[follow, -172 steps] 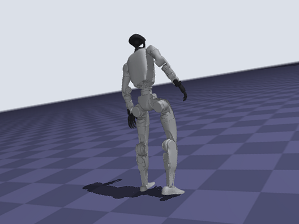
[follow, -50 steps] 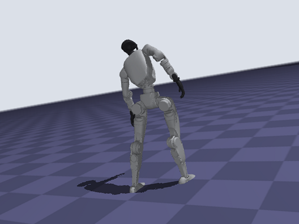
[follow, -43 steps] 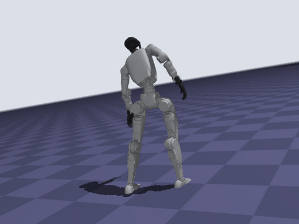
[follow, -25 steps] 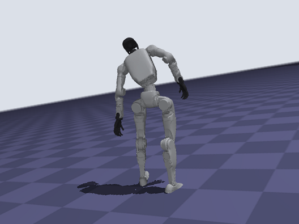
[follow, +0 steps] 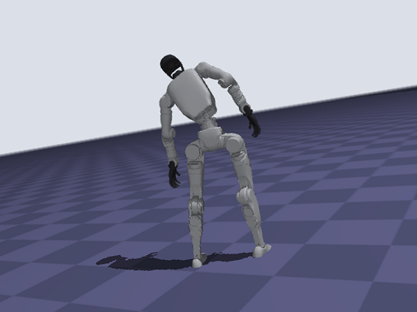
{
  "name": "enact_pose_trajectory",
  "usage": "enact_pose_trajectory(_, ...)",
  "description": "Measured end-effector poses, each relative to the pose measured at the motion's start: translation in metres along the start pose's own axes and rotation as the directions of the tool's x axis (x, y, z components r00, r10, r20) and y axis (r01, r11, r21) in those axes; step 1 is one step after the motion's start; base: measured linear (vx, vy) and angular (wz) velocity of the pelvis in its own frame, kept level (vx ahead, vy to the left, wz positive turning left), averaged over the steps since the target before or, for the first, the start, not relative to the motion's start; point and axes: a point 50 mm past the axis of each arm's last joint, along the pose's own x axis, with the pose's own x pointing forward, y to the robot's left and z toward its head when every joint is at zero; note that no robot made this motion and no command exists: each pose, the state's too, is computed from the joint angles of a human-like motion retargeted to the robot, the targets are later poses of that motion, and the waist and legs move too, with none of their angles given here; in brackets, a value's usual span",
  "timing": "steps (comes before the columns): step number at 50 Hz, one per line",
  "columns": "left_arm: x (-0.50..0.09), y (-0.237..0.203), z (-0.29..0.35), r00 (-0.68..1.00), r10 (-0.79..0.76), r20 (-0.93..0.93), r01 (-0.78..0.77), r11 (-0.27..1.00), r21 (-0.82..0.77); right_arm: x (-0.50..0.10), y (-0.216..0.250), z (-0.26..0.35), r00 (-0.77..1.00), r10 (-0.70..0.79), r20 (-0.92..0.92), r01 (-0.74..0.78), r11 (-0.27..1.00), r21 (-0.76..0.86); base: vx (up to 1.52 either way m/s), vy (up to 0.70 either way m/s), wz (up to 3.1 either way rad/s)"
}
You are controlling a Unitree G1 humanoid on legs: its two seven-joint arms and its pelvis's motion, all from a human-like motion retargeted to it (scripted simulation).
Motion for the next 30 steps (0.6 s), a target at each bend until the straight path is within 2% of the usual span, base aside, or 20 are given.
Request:
enact_pose_trajectory(4,0.004,0.009,0.017,0.998,0.023,0.055,-0.021,0.999,-0.045,0.000,0.003,-0.007,1.000,-0.007,-0.025,0.008,1.000,0.019,0.38,-0.29,0.79)
enact_pose_trajectory(10,0.000,-0.009,0.028,0.995,0.005,0.095,0.009,0.989,-0.146,0.000,-0.011,-0.004,1.000,-0.013,-0.017,0.014,0.999,0.037,0.42,-0.20,1.16)
enact_pose_trajectory(15,-0.018,-0.040,-0.022,0.997,-0.060,-0.048,0.053,0.990,-0.128,-0.012,-0.005,-0.029,0.996,-0.046,-0.078,0.049,0.998,0.035,0.38,-0.18,0.84)
enact_pose_trajectory(18,-0.021,-0.046,-0.033,0.990,-0.066,-0.121,0.044,0.983,-0.176,0.004,-0.021,-0.007,0.995,-0.088,-0.045,0.088,0.996,-0.003,0.23,-0.33,0.95)
enact_pose_trajectory(24,-0.042,-0.057,-0.089,0.950,-0.136,-0.281,0.095,0.983,-0.156,0.004,-0.045,0.005,0.990,-0.139,-0.003,0.138,0.989,-0.055,0.26,-0.17,0.42)
enact_pose_trajectory(30,-0.053,-0.050,-0.121,0.905,-0.160,-0.393,0.101,0.981,-0.166,0.002,-0.047,0.003,0.991,-0.134,-0.012,0.133,0.989,-0.060,0.26,-0.09,0.52)
